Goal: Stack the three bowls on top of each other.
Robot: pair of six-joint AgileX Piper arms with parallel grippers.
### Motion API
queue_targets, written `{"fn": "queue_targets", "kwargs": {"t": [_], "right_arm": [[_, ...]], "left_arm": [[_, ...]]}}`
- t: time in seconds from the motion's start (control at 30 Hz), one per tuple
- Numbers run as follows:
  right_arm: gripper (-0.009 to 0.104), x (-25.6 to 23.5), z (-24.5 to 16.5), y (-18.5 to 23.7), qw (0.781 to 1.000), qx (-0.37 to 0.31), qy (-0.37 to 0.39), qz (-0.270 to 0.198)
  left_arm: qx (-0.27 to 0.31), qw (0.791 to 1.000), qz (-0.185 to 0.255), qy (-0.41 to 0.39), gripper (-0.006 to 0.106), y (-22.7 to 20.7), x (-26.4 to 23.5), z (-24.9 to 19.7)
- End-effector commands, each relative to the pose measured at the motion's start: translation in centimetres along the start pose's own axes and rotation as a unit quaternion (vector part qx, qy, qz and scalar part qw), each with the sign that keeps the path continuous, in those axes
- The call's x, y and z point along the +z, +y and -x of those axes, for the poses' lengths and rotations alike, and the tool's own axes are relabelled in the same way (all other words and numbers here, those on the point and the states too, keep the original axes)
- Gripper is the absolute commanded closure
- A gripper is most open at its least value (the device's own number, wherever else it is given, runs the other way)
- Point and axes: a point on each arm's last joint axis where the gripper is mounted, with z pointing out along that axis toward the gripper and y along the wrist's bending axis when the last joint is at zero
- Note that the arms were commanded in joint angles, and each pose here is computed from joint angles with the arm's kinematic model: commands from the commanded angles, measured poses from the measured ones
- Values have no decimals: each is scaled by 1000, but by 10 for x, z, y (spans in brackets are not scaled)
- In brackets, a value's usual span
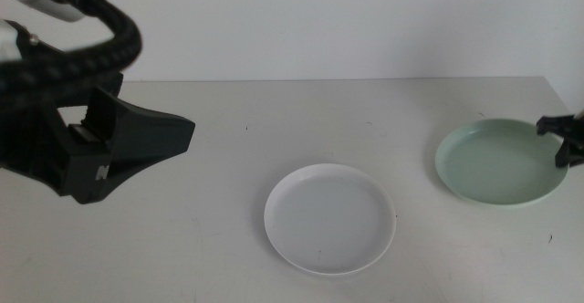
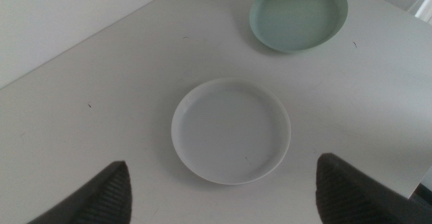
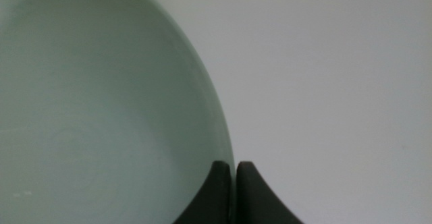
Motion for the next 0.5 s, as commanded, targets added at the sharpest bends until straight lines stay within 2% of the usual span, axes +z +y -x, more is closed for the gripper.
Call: {"fn": "queue_targets", "kwargs": {"t": [0.0,0.2,0.47], "right_arm": [[96,-51,9,6,997,3,-70,16],[96,-92,2,30,994,-13,-101,46],[96,-113,-17,95,986,-72,-102,110]], "left_arm": [[-5,999,0,-49,-5,-1,-8,12],[-5,999,0,-49,-5,-1,-8,12],[-5,999,0,-49,-5,-1,-8,12]]}}
